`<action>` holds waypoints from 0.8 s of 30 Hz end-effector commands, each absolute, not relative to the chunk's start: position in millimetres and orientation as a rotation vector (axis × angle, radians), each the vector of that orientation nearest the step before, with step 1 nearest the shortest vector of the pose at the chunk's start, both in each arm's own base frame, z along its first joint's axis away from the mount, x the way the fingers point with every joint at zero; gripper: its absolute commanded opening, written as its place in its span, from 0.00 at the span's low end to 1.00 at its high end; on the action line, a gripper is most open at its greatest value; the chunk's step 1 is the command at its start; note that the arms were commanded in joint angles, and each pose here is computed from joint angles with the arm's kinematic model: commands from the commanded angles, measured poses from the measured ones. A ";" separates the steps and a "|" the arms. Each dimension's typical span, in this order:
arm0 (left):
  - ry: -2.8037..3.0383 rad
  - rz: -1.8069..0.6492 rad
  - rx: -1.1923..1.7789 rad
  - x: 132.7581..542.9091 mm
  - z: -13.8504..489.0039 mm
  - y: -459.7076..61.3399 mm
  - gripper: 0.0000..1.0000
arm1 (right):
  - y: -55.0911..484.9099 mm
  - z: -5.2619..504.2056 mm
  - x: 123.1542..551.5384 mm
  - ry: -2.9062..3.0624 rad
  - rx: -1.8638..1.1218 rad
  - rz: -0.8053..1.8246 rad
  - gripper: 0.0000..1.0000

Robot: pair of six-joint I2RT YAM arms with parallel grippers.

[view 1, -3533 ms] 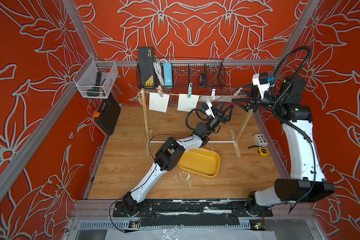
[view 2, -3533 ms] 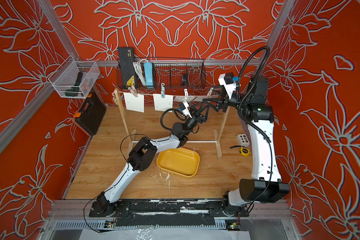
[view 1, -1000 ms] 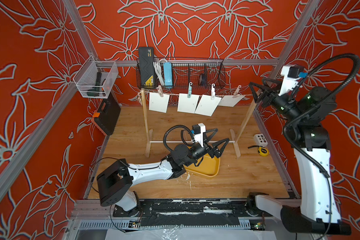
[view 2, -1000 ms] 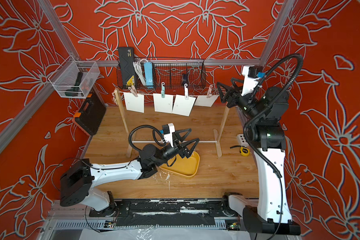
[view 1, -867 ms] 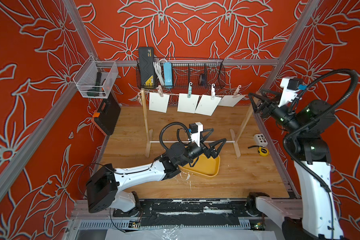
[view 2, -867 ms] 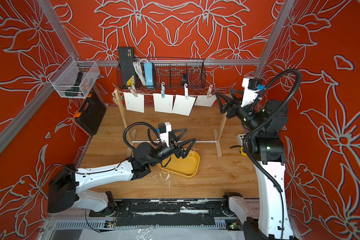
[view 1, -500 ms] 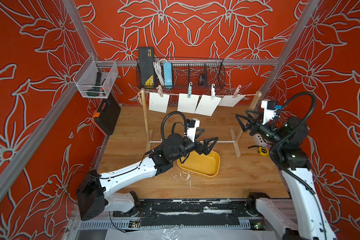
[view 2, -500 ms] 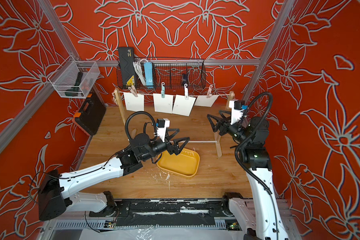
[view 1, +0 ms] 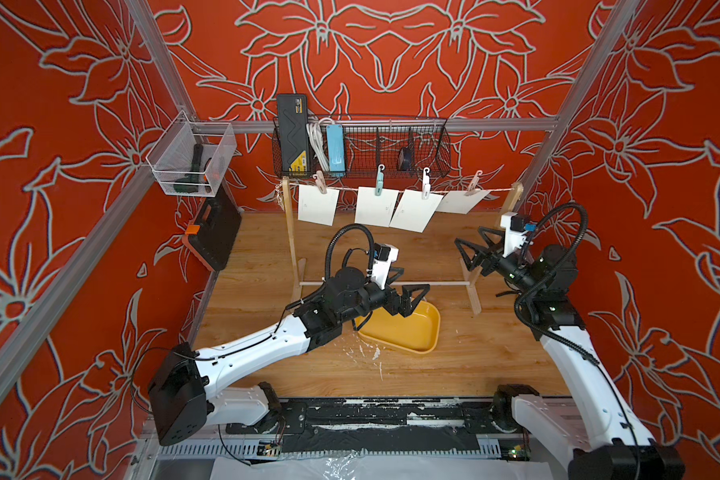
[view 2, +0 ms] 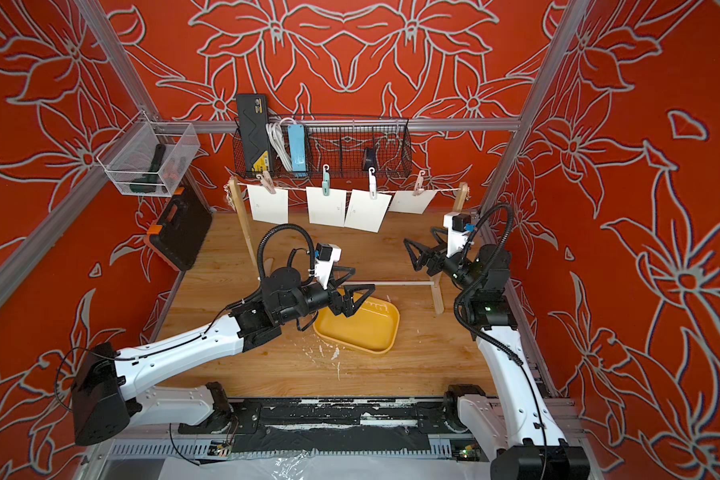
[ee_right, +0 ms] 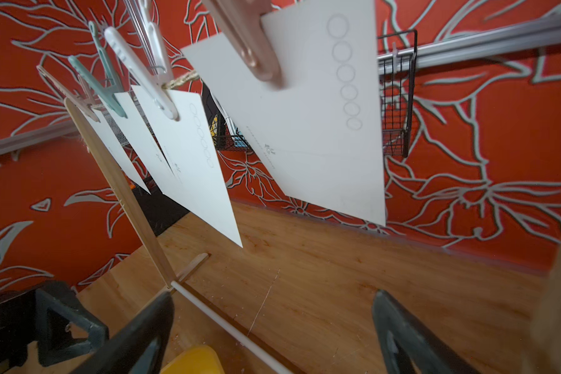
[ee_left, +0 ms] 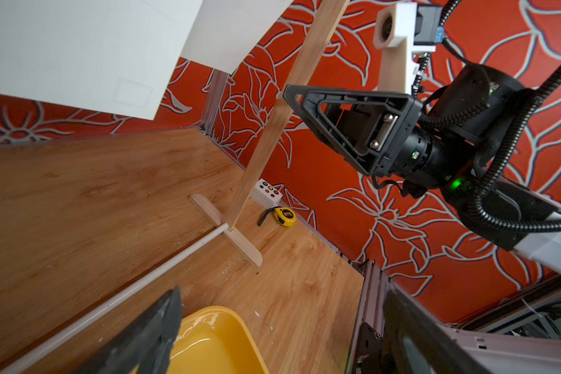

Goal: Remove the postcards from the strings
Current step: Pinch the postcard on the clothesline.

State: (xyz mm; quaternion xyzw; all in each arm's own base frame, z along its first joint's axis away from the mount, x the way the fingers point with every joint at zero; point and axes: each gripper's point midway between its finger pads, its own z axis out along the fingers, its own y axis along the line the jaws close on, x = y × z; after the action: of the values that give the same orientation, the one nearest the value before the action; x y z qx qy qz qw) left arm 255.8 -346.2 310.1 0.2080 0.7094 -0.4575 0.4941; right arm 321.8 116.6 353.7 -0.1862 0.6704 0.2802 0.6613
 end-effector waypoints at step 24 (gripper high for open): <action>1.719 -1.114 0.494 255.8 297.3 -328.8 0.95 | 126.4 402.6 387.0 1.252 -0.526 0.335 0.98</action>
State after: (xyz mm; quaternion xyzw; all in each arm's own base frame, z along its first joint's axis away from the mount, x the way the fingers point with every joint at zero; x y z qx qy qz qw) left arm 255.7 -329.5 291.8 0.2023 0.7190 -0.4510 0.4885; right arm 388.3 121.4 377.6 -0.2309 0.6066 0.1580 0.7442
